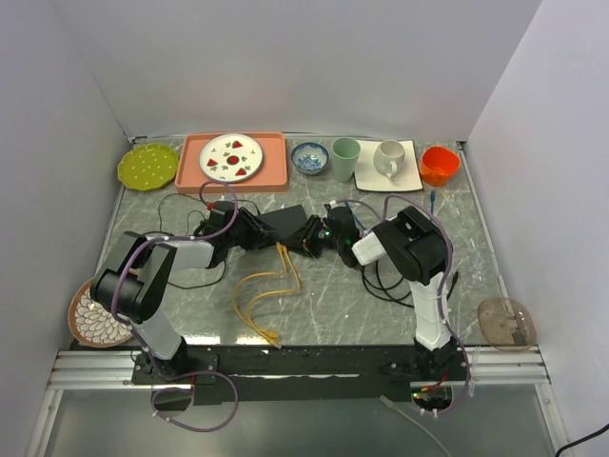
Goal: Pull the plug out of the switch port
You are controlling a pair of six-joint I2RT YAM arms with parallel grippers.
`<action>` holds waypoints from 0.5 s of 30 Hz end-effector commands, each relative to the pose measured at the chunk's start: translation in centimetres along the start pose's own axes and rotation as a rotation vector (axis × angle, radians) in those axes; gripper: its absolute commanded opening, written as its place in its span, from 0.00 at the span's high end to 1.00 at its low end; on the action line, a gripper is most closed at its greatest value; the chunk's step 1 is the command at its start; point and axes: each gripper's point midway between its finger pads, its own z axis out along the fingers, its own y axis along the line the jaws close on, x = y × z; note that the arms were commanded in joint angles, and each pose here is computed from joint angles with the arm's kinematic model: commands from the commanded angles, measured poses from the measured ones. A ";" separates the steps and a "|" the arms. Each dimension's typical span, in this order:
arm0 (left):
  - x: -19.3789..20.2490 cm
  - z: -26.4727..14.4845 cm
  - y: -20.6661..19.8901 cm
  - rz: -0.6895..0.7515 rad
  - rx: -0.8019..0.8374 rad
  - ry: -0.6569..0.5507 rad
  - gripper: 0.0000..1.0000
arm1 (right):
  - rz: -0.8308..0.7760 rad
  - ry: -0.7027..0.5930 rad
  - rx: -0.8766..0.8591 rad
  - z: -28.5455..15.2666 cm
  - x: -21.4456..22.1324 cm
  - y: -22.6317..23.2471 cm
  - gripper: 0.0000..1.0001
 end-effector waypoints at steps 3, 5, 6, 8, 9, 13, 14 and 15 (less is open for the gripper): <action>0.1 -0.2 -0.3 0.011 0.022 0.003 0.63 | 0.013 -0.017 -0.048 0.6 -0.2 1.0 0.66; 0.2 -0.2 -0.2 0.009 0.021 0.008 0.63 | 0.016 -0.018 -0.045 0.7 -0.2 0.9 0.65; 0.2 -0.2 -0.2 0.009 0.023 0.008 0.63 | 0.015 -0.018 -0.045 0.7 -0.2 0.9 0.65; 0.3 -0.2 -0.2 0.010 0.024 0.010 0.63 | 0.008 -0.013 -0.040 0.8 -0.2 0.9 0.67; 0.3 -0.2 -0.2 0.010 0.023 0.009 0.63 | 0.004 -0.011 -0.038 0.9 -0.2 0.9 0.67; 0.3 -0.2 -0.1 0.008 0.022 0.009 0.62 | 0.000 -0.006 -0.031 1.0 0.0 0.5 0.73; 0.3 -0.2 -0.2 0.009 0.025 0.010 0.63 | 0.001 -0.005 -0.029 1.0 0.0 0.4 0.74; 0.4 -0.2 -0.2 0.009 0.024 0.012 0.63 | -0.001 -0.003 -0.027 1.0 0.1 0.3 0.76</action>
